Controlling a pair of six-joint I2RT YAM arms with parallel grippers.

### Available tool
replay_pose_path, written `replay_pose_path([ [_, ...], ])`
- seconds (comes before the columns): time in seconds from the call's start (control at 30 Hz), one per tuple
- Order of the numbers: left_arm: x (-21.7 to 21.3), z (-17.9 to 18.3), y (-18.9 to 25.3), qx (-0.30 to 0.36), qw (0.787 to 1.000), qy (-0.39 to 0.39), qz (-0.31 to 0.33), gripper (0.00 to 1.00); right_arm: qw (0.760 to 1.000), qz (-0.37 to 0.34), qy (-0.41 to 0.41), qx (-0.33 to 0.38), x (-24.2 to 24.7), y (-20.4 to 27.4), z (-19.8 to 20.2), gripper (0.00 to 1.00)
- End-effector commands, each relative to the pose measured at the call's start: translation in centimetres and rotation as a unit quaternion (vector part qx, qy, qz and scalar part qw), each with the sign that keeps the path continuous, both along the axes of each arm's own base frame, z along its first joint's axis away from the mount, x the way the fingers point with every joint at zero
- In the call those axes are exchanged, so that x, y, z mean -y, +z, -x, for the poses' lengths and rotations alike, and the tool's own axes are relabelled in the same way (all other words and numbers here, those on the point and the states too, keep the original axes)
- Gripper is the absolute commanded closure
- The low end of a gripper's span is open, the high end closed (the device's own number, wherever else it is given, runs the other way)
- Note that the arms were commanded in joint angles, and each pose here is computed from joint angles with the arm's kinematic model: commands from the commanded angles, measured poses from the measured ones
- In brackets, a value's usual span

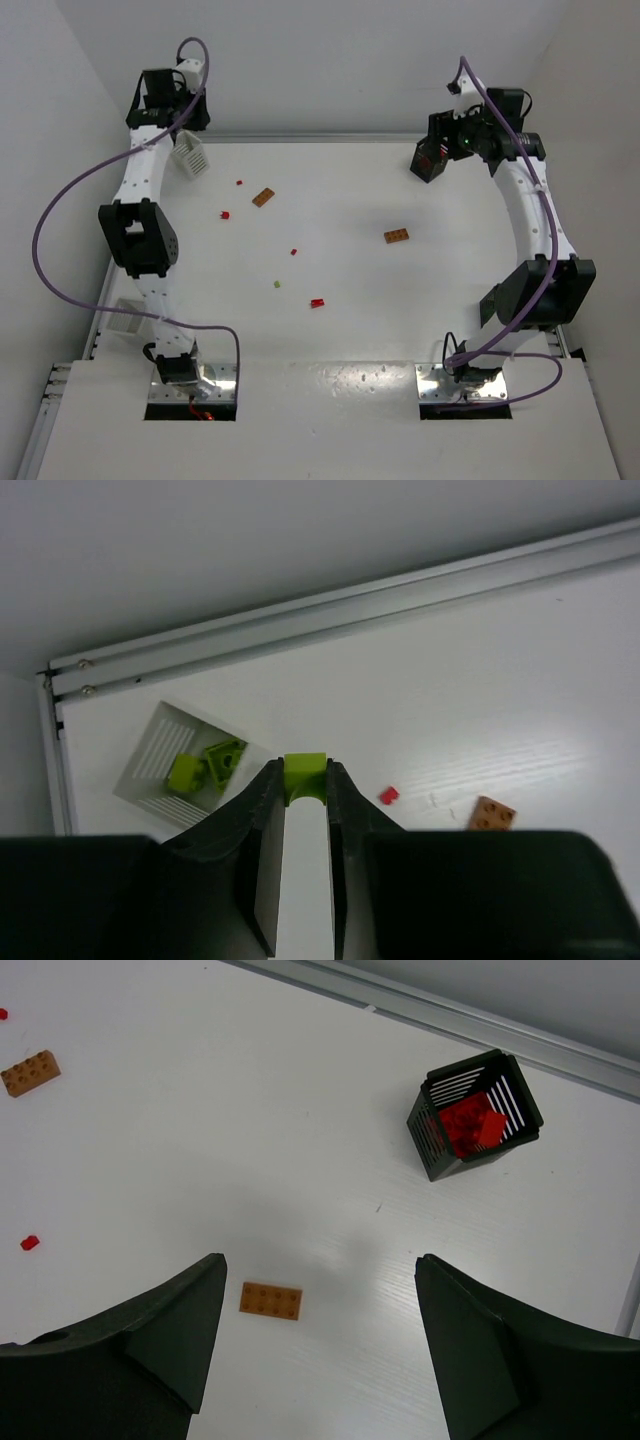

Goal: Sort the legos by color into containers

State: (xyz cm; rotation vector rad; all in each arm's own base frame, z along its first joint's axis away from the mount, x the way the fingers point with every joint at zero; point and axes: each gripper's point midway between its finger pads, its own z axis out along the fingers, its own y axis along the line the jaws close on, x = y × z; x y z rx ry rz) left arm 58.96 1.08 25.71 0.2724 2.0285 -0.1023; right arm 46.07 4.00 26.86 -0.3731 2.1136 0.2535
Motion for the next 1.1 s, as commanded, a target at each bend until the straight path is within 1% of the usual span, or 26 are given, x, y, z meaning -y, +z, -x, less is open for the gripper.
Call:
replay_pose_path([
  [0.0,-3.6,-1.9,-3.2,-0.035,0.997,0.063,0.010,0.79,0.999,-0.005,0.009,0.037,-0.7,2.4,-0.9,0.23],
  [0.07,-4.8,-2.7,-4.1,-0.039,0.996,0.081,0.025,0.79,0.999,-0.004,0.009,0.042,-0.7,2.8,-0.7,0.23],
  [0.1,-6.1,-3.1,-5.1,-0.044,0.994,0.094,0.031,0.79,0.999,-0.002,0.005,0.042,-0.5,2.8,-0.8,0.23],
  [0.2,-7.7,-3.5,-7.1,-0.060,0.990,0.118,0.051,0.79,0.999,-0.002,0.005,0.042,-0.5,2.8,-0.8,0.23],
  [0.27,-9.6,-3.7,-8.0,-0.064,0.987,0.136,0.057,0.79,0.999,0.002,0.007,0.042,-0.5,2.7,-0.5,0.23],
  [0.5,-10.2,-4.3,-7.0,-0.044,0.987,0.141,0.067,0.78,0.999,0.004,0.004,0.038,-0.3,2.3,-0.2,0.23],
  [0.63,-10.4,-4.3,-7.6,-0.047,0.987,0.141,0.057,0.77,0.999,0.004,0.004,0.038,-0.3,2.3,-0.2,0.23],
  [0.73,-10.6,-4.4,-8.2,-0.052,0.987,0.145,0.055,0.71,0.999,0.004,0.004,0.038,-0.3,2.3,-0.2,0.23],
  [0.87,-10.6,-4.4,-8.2,-0.052,0.987,0.145,0.055,0.55,0.999,0.004,0.004,0.038,-0.3,2.3,-0.2,0.23],
  [0.9,-10.8,-4.4,-8.2,-0.052,0.986,0.150,0.052,0.47,0.999,0.004,0.004,0.038,-0.3,2.3,-0.2,0.23],
  [0.97,-11.1,-4.5,-8.1,-0.048,0.985,0.155,0.049,0.40,0.999,0.004,0.004,0.038,-0.3,2.3,-0.2,0.23],
  [1.0,-11.2,-4.5,-8.1,-0.047,0.985,0.159,0.046,0.38,0.999,0.004,0.004,0.038,-0.3,2.3,-0.2,0.23],
  [1.03,-11.8,-4.2,-6.6,-0.035,0.985,0.164,0.046,0.38,0.999,0.004,0.004,0.038,-0.3,2.3,-0.2,0.23],
  [1.07,-11.2,-4.0,-6.2,-0.034,0.987,0.151,0.053,0.38,0.999,0.004,0.004,0.038,-0.3,2.3,-0.2,0.23],
])
